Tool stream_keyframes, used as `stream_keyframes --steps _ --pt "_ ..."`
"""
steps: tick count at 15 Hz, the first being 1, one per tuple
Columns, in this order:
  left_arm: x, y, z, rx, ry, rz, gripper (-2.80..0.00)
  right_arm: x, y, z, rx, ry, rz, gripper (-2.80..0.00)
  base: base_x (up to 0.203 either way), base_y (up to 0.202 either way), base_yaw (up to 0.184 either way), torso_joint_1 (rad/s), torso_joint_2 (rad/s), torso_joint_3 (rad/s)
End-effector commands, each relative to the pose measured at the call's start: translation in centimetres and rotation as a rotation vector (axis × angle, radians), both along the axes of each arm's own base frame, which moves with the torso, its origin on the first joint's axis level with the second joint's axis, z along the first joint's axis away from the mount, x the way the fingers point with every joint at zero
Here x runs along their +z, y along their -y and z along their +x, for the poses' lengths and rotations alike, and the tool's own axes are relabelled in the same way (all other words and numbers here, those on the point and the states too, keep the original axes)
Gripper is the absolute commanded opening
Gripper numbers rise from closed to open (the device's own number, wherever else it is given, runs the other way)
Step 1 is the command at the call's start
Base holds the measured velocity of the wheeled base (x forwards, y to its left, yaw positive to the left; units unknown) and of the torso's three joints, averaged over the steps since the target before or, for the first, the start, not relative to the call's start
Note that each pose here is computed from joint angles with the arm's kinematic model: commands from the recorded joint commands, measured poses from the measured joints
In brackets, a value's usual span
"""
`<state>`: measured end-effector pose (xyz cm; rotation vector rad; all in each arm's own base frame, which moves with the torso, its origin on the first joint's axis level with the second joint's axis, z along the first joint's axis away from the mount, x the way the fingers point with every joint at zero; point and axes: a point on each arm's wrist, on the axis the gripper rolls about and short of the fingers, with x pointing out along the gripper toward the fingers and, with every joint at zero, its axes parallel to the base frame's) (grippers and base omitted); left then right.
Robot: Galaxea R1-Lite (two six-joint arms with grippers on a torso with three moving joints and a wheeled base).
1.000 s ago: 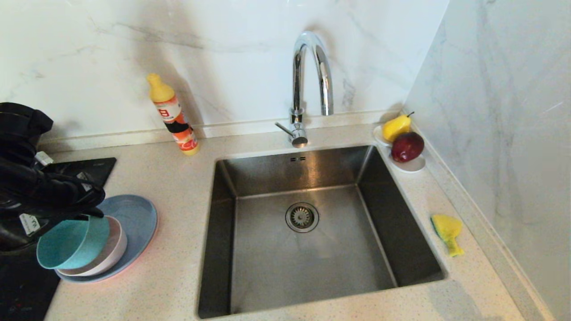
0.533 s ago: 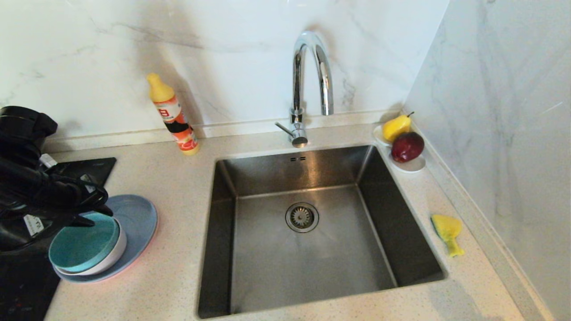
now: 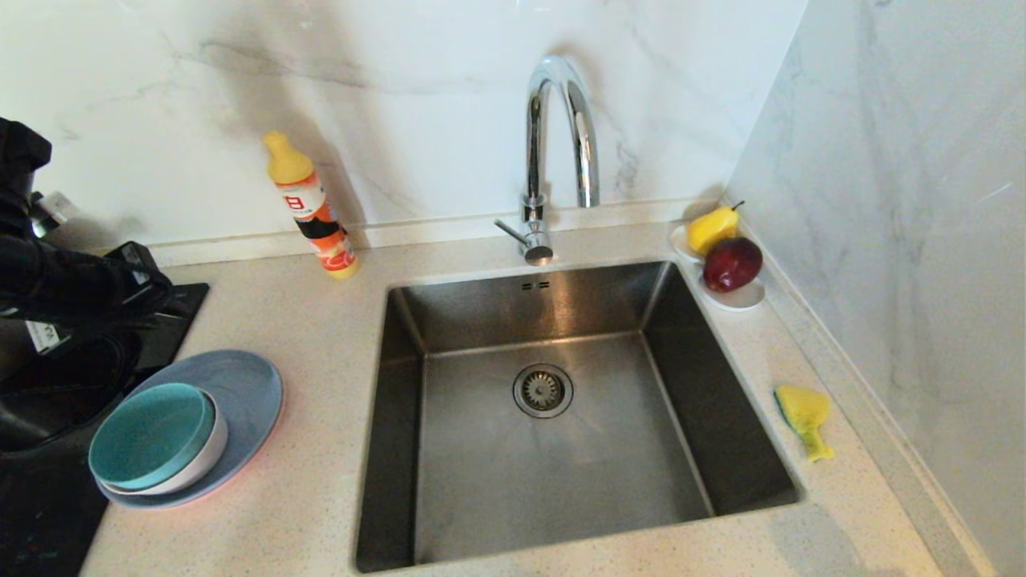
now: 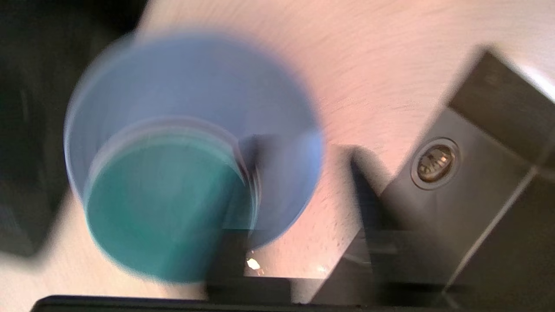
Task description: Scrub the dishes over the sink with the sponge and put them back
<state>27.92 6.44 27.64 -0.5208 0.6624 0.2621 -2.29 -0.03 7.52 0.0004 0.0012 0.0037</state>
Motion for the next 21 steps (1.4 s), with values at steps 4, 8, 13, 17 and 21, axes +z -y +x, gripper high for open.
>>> stream_keyframes --steps 4,8,13,17,21 --pt "3.8 1.1 0.9 -0.256 0.343 0.275 -2.8 0.0 0.0 0.0 0.001 0.002 0.001 -2.8 0.0 0.0 0.0 0.0 0.0 0.0" --pt "4.7 6.6 -2.6 -0.521 0.498 0.436 -2.8 0.0 0.0 0.0 0.001 0.002 0.0 -2.8 0.0 0.0 0.0 0.0 0.0 0.0" --pt "4.8 7.4 -15.4 -0.518 0.657 0.512 -2.8 0.0 0.0 0.0 0.001 0.001 0.0 -2.8 0.0 0.0 0.0 0.0 0.0 0.0" --pt "0.6 6.6 -27.4 -0.358 0.829 0.599 -2.8 0.0 0.0 0.0 0.001 0.002 0.0 -2.8 0.0 0.0 0.0 0.0 0.0 0.0" --pt "-9.0 6.3 -32.5 -0.295 0.803 0.62 -2.8 0.0 0.0 0.0 0.0 0.001 0.0 -2.8 0.0 0.0 0.0 0.0 0.0 0.0"
